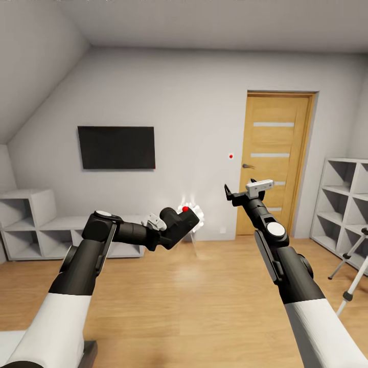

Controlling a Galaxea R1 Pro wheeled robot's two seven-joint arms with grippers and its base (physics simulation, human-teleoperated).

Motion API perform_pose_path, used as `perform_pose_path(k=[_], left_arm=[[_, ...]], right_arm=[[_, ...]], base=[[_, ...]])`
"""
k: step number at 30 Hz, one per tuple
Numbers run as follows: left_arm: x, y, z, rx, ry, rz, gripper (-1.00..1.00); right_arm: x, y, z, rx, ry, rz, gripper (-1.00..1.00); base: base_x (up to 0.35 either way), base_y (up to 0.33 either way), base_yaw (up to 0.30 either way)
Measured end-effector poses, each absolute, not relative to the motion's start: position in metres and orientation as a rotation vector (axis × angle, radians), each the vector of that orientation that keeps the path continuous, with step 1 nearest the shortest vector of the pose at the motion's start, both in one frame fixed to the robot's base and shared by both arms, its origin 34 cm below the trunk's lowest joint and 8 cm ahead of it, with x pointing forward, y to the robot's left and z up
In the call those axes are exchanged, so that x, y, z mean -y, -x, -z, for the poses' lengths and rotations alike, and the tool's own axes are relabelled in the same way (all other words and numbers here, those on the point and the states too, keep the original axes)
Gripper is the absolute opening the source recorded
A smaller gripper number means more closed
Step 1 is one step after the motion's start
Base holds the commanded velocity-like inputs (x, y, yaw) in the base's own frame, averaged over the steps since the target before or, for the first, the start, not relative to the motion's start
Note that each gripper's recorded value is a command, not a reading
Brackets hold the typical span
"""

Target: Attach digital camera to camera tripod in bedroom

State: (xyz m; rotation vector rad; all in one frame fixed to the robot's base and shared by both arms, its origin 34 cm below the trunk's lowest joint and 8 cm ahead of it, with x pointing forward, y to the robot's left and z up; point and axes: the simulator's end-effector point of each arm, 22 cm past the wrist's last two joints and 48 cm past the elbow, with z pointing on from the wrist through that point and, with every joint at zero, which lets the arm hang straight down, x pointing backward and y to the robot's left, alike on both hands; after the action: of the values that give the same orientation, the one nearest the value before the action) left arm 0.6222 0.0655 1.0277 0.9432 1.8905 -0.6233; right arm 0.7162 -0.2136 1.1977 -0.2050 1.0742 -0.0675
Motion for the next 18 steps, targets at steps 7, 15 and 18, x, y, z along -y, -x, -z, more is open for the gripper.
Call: perform_pose_path(k=[7,15,18], left_arm=[[-0.065,-0.623,-1.042,-1.886,-0.945,0.620,-1.00],[-0.065,-0.624,-1.058,-1.884,-0.946,0.620,-1.00],[-0.065,-0.625,-1.063,-1.884,-0.946,0.619,-1.00]], right_arm=[[0.214,-0.718,-1.211,-1.074,0.205,0.068,1.00],[0.214,-0.719,-1.225,-1.075,0.205,0.068,1.00],[0.213,-0.720,-1.231,-1.075,0.206,0.067,1.00]], base=[[0.000,0.000,0.000],[0.000,0.000,0.000],[0.000,0.000,0.000]])
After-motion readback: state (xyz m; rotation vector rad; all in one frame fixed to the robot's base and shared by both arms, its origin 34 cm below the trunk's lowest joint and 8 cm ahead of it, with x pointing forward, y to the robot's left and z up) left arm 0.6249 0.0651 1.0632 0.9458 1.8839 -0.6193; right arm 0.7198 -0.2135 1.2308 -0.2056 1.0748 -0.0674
